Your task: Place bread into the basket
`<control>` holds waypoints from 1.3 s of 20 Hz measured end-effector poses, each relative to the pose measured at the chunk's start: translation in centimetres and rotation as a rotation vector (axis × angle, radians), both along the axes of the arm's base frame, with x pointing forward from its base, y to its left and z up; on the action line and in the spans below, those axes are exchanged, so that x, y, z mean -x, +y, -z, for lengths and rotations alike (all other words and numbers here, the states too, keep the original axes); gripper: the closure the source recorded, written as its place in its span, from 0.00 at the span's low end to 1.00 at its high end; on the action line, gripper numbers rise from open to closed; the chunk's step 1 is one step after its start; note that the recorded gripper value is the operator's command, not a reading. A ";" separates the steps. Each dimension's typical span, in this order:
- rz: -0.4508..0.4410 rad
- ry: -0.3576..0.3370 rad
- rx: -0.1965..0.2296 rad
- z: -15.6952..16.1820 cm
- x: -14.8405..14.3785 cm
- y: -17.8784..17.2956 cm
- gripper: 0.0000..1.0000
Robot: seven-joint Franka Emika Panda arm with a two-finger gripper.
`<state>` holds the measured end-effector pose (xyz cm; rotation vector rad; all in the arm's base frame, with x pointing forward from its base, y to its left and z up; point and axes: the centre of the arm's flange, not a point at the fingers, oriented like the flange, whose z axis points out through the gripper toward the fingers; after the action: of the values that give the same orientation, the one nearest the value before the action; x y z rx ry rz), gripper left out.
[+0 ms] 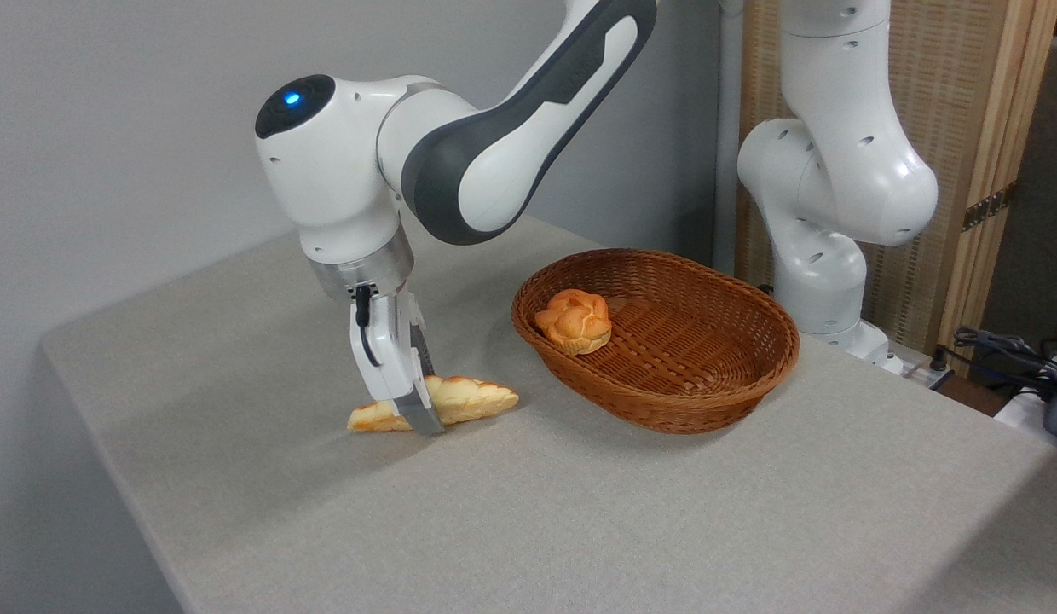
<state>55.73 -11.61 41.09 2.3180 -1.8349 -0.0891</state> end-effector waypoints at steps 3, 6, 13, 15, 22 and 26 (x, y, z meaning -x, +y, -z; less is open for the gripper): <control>-0.018 0.022 0.016 -0.8 0.2 -0.2 0.85; -0.019 0.028 0.022 -1.7 0.4 -0.2 0.85; -0.015 0.029 0.022 -3.1 1.1 -0.2 0.85; -0.016 0.022 0.024 -3.7 1.2 -0.1 0.85; -0.049 0.032 0.055 -9.4 3.7 2.1 0.78; -0.077 0.081 0.058 -12.3 6.2 4.8 0.78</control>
<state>49.51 -6.76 53.44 2.3077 -1.6854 -0.1166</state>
